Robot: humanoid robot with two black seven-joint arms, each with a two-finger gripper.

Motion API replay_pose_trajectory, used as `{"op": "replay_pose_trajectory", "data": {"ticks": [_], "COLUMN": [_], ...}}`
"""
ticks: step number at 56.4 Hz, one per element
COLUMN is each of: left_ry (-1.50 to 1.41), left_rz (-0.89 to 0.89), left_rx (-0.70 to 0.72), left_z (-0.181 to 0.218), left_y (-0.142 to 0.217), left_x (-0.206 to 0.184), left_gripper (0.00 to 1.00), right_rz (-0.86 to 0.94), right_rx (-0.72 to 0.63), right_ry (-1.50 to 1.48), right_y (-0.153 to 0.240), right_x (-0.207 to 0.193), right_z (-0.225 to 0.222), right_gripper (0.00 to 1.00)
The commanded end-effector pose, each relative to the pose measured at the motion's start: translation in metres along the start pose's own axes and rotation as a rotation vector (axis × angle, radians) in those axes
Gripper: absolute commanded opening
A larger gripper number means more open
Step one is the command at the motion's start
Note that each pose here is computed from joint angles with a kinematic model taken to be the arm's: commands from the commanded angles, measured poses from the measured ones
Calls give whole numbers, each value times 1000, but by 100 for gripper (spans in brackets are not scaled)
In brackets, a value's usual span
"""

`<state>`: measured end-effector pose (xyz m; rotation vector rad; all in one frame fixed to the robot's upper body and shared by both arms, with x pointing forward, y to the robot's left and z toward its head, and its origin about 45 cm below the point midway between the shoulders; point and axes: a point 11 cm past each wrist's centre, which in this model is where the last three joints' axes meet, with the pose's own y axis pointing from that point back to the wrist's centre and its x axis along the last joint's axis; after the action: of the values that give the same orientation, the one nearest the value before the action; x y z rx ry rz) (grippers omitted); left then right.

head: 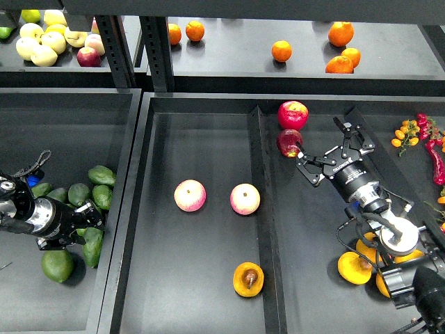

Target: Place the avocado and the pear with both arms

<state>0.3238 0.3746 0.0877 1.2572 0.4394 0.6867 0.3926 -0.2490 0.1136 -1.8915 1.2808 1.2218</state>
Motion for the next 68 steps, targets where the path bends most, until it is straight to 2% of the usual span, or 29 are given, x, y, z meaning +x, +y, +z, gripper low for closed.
{"op": "replay_pose_trajectory", "data": {"ticks": [1, 20, 30, 45, 47, 54, 68], "left_ry": [28, 207, 387, 622, 726, 894, 1098], "left_rz": [9, -14, -92, -233, -288, -377, -349], "left_rx": [-69, -341, -566, -840, -924, -1045, -1175], "left_z": [19, 76, 109, 149, 159, 175, 142], "left_y": [6, 32, 42, 40, 37, 27, 16], "left_x": [5, 19, 17, -3, -10, -26, -22], "left_gripper": [89, 88, 87, 88, 88, 88, 89], "right_rz": [-1, -3, -1, 5, 2, -4, 0], "right_rx": [0, -1, 0, -2, 2, 3, 3], "right_ry": [0, 2, 1, 1, 1, 3, 1], "right_y": [0, -1, -1, -1, -1, -2, -2], "right_x": [0, -1, -1, 1, 0, -2, 0], "right_z": [0, -1, -1, 0, -1, -1, -1], "right_gripper": [100, 100, 100, 100, 100, 100, 100]}}
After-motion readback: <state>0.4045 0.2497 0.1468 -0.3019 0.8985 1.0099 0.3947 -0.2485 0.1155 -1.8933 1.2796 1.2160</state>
